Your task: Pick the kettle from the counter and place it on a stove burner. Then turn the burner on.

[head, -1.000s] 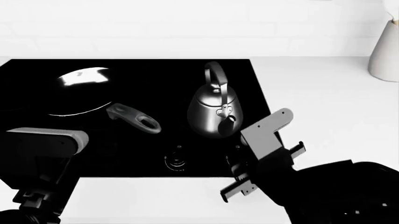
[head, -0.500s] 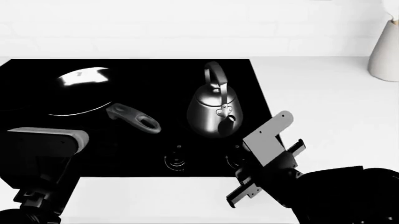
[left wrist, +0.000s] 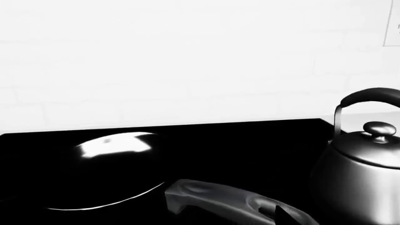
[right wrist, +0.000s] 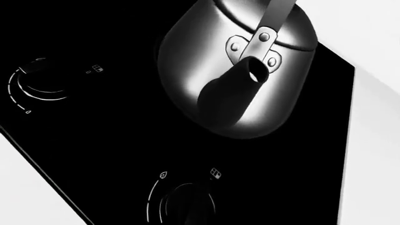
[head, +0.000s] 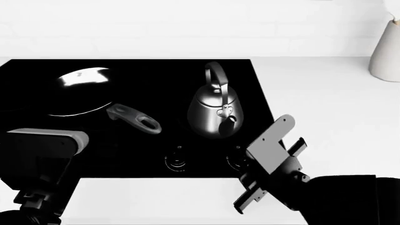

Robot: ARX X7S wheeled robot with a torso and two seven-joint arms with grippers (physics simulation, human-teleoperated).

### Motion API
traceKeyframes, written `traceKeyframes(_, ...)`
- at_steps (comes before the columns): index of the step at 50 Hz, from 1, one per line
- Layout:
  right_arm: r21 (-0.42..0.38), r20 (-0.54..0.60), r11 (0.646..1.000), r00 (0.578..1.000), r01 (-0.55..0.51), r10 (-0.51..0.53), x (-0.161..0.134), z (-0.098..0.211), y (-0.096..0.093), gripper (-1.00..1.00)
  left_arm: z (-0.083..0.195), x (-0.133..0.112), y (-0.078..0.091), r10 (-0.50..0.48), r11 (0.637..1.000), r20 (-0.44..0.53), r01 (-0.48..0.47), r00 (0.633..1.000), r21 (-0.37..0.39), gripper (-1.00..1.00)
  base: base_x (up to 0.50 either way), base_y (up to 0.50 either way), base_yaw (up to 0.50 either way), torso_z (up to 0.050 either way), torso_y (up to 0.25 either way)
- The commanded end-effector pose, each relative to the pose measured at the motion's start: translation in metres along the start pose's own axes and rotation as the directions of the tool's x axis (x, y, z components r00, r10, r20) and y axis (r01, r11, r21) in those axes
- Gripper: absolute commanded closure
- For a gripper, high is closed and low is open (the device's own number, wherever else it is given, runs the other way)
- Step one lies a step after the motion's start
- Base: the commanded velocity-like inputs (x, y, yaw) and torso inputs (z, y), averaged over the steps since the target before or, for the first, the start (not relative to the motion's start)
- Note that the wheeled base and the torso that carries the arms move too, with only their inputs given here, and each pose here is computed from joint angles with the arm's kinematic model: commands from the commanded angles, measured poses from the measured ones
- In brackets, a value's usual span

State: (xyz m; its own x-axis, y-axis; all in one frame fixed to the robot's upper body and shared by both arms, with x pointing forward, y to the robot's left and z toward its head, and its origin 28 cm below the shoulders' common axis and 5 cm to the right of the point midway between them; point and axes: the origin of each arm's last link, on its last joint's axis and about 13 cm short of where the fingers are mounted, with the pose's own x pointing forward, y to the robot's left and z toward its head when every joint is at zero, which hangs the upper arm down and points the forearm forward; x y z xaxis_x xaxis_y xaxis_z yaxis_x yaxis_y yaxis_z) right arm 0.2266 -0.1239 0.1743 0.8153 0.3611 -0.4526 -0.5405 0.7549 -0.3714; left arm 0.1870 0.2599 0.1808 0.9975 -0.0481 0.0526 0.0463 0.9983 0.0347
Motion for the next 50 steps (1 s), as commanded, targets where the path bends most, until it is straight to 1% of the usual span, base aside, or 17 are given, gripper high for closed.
traceKeyframes(1,-0.06,-0.074,0.997,0.996,-0.051,0.046,0.0,-0.024,-0.002,1.0,-0.001,0.0,0.0,0.001,1.0,-0.003,-0.001,1.0,-0.001,-1.0,0.0,0.0,0.0,0.0,0.0)
traceKeyframes(5,-0.08,-0.073,0.996,0.997,-0.044,0.038,0.0,-0.027,-0.006,1.0,-0.001,0.0,0.0,0.002,1.0,-0.002,-0.002,1.0,0.0,-1.0,0.0,0.0,0.0,0.0,0.0)
traceKeyframes(11,-0.07,-0.073,0.997,0.997,-0.033,0.027,0.004,-0.029,-0.01,1.0,-0.001,0.0,-0.001,-0.001,1.0,-0.003,0.001,1.0,-0.001,-1.0,0.0,0.0,0.0,0.0,0.0)
traceKeyframes(16,-0.076,-0.072,0.997,0.997,-0.013,0.007,0.006,-0.03,-0.015,1.0,-0.002,0.0,0.0,0.004,1.0,-0.005,-0.004,1.0,-0.001,-1.0,0.0,0.0,0.0,0.0,0.0)
traceKeyframes(23,-0.096,-0.077,0.995,0.997,-0.014,0.006,0.007,-0.031,-0.019,1.0,-0.002,0.0,0.001,0.005,1.0,-0.006,-0.005,1.0,-0.002,-1.0,0.01,0.0,0.0,0.0,0.0)
traceKeyframes(27,-0.118,-0.102,0.993,0.995,-0.027,0.015,0.005,-0.034,-0.021,1.0,-0.003,0.0,0.001,0.004,1.0,-0.008,-0.004,1.0,-0.002,-1.0,0.0,0.0,0.0,0.0,0.0)
traceKeyframes(29,-0.128,-0.131,0.991,0.991,-0.026,0.009,0.003,-0.035,-0.023,1.0,-0.003,0.001,0.0,0.004,1.0,-0.008,-0.004,1.0,-0.003,-1.0,0.01,0.0,0.0,0.0,0.0)
traceKeyframes(31,-0.134,-0.135,0.991,0.991,-0.02,0.002,0.002,-0.036,-0.025,1.0,-0.003,0.0,0.0,0.003,1.0,-0.008,-0.003,1.0,-0.002,-1.0,0.0,0.0,0.0,0.0,0.0)
traceKeyframes(32,-0.157,-0.138,0.987,0.99,-0.018,-0.003,0.001,-0.038,-0.026,1.0,-0.003,0.0,0.0,0.003,1.0,-0.008,-0.003,1.0,-0.002,-1.0,0.0,0.0,0.0,0.0,0.0)
traceKeyframes(33,-0.156,-0.129,0.987,0.992,-0.022,0.002,0.0,-0.038,-0.026,1.0,-0.003,0.0,0.0,0.004,1.0,-0.008,-0.004,1.0,-0.001,-1.0,0.01,0.0,0.0,0.0,0.0)
traceKeyframes(35,-0.21,-0.133,0.977,0.991,-0.029,0.001,-0.002,-0.041,-0.028,1.0,-0.003,0.0,0.0,0.004,1.0,-0.008,-0.004,1.0,-0.001,-1.0,0.0,0.0,0.0,0.0,0.0)
traceKeyframes(37,-0.221,-0.162,0.975,0.987,-0.017,-0.019,-0.002,-0.043,-0.028,1.0,-0.003,0.001,0.0,0.003,1.0,-0.008,-0.003,1.0,-0.001,-1.0,0.0,0.0,0.0,0.0,0.0)
traceKeyframes(41,-0.275,-0.198,0.961,0.98,-0.025,-0.031,-0.002,-0.043,-0.03,1.0,-0.003,0.001,-0.001,0.0,1.0,-0.008,0.0,1.0,-0.001,-1.0,0.0,0.0,-0.01,0.0,0.0)
traceKeyframes(50,-0.346,-0.219,0.938,0.974,-0.027,-0.053,-0.003,-0.043,-0.034,1.0,-0.003,0.001,0.0,0.003,1.0,-0.009,-0.003,1.0,-0.002,-1.0,0.0,0.0,-0.01,0.0,0.0)
